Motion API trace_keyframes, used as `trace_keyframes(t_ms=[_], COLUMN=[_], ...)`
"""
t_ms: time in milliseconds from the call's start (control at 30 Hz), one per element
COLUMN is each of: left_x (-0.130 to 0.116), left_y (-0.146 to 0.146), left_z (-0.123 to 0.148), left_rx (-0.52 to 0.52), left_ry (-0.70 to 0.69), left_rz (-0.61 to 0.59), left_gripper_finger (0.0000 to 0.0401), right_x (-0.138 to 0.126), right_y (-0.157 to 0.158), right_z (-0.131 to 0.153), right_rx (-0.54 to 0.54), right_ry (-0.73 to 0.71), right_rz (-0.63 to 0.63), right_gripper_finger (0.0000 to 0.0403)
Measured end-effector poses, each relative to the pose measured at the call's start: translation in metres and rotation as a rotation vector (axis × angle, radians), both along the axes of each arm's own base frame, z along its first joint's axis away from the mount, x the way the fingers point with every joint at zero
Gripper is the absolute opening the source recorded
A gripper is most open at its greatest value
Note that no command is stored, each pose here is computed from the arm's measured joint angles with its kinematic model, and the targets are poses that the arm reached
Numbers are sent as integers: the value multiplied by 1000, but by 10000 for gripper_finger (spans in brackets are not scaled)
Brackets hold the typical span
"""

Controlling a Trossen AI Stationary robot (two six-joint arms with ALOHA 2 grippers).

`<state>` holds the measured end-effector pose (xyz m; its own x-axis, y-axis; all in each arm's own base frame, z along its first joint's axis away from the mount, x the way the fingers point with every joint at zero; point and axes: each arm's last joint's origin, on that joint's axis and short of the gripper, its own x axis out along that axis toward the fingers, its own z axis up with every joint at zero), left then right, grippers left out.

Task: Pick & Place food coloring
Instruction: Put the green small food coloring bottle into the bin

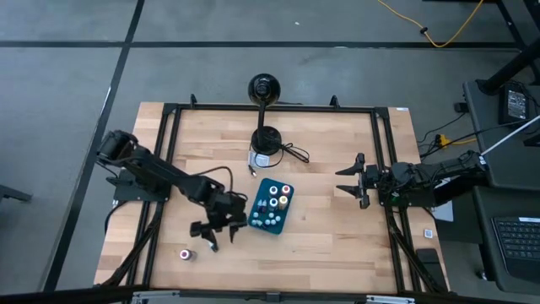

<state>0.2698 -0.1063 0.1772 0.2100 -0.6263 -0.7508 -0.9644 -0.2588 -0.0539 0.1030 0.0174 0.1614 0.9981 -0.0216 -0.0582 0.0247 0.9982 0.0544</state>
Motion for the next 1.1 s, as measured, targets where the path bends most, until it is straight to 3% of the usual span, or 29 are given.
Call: trace_keyframes(t_ms=[367,700,1100], left_x=[-30,-50,-64], left_y=[28,35,33], left_z=[-30,-41,-56], left_rx=[8,-75,-82], left_ry=[46,55,-3], left_rz=[84,233,234], left_gripper_finger=[242,242,242], right_x=[0,0,0], right_y=[0,0,0], right_z=[0,0,0], right_rx=[0,0,0], right_ry=[1,1,0], right_rz=[0,0,0], right_gripper_finger=[223,223,223])
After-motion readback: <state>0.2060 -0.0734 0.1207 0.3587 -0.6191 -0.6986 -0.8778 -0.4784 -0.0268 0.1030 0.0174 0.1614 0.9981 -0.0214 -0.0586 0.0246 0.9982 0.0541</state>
